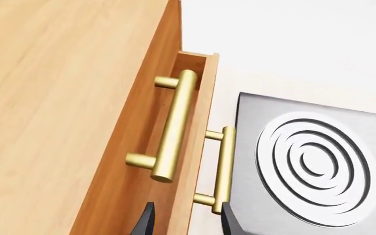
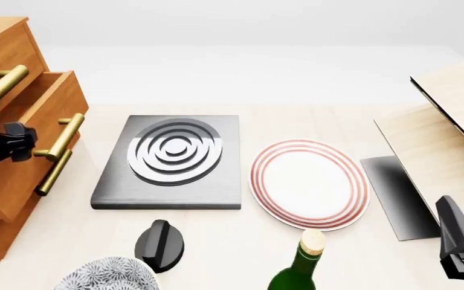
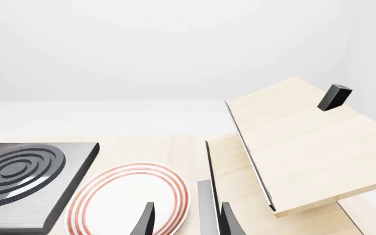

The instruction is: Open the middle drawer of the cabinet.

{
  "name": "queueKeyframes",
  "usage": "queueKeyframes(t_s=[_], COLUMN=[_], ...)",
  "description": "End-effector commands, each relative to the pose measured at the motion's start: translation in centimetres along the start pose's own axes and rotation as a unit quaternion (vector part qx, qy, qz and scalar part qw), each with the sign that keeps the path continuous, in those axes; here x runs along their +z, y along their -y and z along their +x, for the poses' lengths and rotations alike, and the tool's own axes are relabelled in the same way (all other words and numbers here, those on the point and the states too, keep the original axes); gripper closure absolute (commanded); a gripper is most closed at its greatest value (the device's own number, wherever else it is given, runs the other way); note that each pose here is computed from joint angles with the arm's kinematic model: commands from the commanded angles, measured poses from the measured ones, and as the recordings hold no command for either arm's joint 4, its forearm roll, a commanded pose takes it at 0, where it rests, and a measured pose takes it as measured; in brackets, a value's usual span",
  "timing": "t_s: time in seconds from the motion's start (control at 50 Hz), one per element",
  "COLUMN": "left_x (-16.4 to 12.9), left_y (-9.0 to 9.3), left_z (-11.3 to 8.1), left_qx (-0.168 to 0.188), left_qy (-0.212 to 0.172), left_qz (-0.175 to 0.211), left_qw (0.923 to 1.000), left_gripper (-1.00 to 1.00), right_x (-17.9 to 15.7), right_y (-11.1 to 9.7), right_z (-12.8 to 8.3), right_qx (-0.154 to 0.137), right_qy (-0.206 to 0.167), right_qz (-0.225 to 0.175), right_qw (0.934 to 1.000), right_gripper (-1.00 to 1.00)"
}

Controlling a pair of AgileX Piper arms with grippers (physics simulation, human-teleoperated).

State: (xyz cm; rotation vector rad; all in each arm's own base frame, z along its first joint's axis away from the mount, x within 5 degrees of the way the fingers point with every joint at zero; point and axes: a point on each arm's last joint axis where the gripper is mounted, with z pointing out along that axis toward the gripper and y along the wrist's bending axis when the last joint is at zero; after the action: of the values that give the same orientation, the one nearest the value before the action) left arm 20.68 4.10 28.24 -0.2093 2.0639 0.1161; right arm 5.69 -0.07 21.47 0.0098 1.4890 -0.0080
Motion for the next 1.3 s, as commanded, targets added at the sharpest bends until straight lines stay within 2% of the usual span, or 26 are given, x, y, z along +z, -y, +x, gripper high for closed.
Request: queueKeyframes(t_s=[0.02, 0.72, 0.88, 1.3], left_x=[0.4, 1.8, 2.3, 2.9], left_y=[0.0, 0.1, 0.9, 1.5], left_z=[0.2, 1.9, 2.5, 3.4], left_qx=[-0.008, -0.016, -0.014, -0.007], left_qy=[-0.002, -0.030, -0.042, -0.055], left_qz=[0.001, 0.002, 0.017, 0.027], left_qw=[1.0000, 0.9994, 0.9989, 0.9981], left_gripper=[-1.00, -1.00, -1.00, -1.00], right_x=[0.0, 0.0, 0.0, 0.0], right_y=[0.0, 0.0, 0.0, 0.0], right_z=[0.0, 0.0, 0.0, 0.0], right_qx=[-0.001, -0.001, -0.001, 0.000], right_qy=[0.001, 0.001, 0.001, 0.001], right_qz=[-0.002, -0.002, -0.002, -0.002], right_qw=[1.0000, 1.0000, 1.0000, 1.0000], right_gripper=[-1.00, -1.00, -1.00, -1.00])
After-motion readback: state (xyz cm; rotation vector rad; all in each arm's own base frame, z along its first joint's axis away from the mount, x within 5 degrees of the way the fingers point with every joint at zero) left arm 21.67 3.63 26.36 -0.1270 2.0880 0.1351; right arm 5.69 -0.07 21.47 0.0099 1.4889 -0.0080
